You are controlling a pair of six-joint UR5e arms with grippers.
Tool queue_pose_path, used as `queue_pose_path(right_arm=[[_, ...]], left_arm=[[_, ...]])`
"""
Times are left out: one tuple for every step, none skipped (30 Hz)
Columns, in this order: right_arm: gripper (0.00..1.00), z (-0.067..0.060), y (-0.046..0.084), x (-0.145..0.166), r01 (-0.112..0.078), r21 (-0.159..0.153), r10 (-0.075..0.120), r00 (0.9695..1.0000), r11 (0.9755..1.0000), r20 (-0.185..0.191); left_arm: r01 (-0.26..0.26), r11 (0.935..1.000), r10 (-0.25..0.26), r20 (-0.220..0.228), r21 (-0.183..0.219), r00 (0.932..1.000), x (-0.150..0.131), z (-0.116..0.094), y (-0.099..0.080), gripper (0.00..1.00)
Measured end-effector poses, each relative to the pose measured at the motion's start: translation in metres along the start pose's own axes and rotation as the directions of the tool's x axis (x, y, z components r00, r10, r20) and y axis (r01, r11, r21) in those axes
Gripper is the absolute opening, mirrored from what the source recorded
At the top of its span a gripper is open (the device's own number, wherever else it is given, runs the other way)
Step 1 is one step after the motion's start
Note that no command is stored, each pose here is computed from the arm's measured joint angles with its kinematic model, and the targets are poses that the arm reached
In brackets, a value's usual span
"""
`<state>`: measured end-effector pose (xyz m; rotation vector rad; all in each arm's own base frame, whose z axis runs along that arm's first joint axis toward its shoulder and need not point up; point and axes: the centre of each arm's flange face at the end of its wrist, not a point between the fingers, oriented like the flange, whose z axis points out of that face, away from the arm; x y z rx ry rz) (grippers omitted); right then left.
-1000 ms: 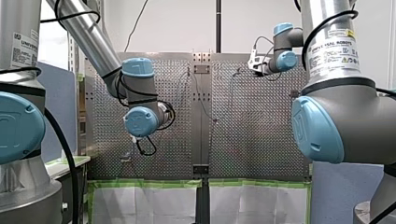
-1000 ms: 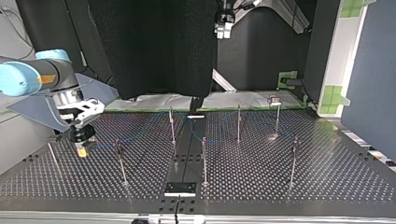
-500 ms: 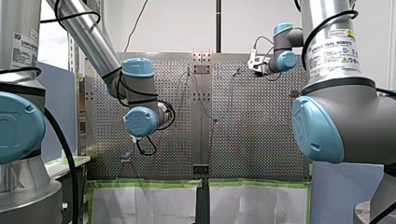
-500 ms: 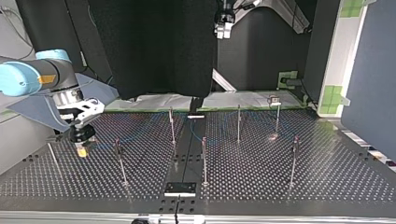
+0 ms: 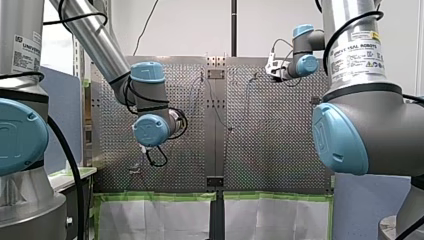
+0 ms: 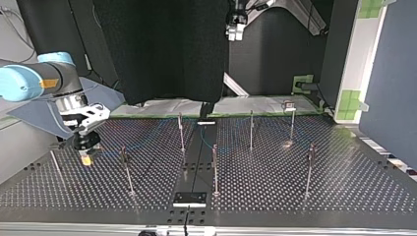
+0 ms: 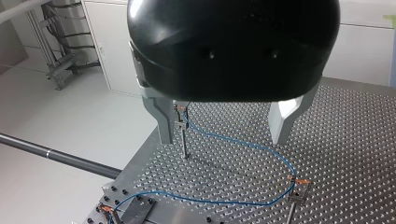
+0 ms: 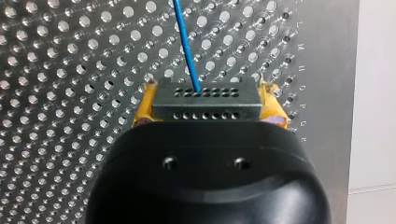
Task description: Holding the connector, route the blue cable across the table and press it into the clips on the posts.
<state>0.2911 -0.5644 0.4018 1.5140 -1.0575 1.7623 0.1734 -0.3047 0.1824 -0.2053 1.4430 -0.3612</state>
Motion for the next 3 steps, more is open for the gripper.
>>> queue_pose_path(right_arm=[[0.00, 0.0000, 0.0000, 0.0000, 0.000, 0.000, 0.000, 1.0000, 1.0000, 0.000], [0.00, 0.0000, 0.0000, 0.0000, 0.000, 0.000, 0.000, 1.0000, 1.0000, 0.000], [0.00, 0.0000, 0.0000, 0.0000, 0.000, 0.000, 0.000, 1.0000, 1.0000, 0.000]], left_arm=[[0.000, 1.0000, 0.000, 0.000, 0.000, 1.0000, 0.0000, 0.0000, 0.0000, 1.00], [0.000, 1.0000, 0.000, 0.000, 0.000, 1.0000, 0.0000, 0.0000, 0.0000, 1.00], [0.000, 1.0000, 0.000, 0.000, 0.000, 1.0000, 0.0000, 0.0000, 0.0000, 1.00]])
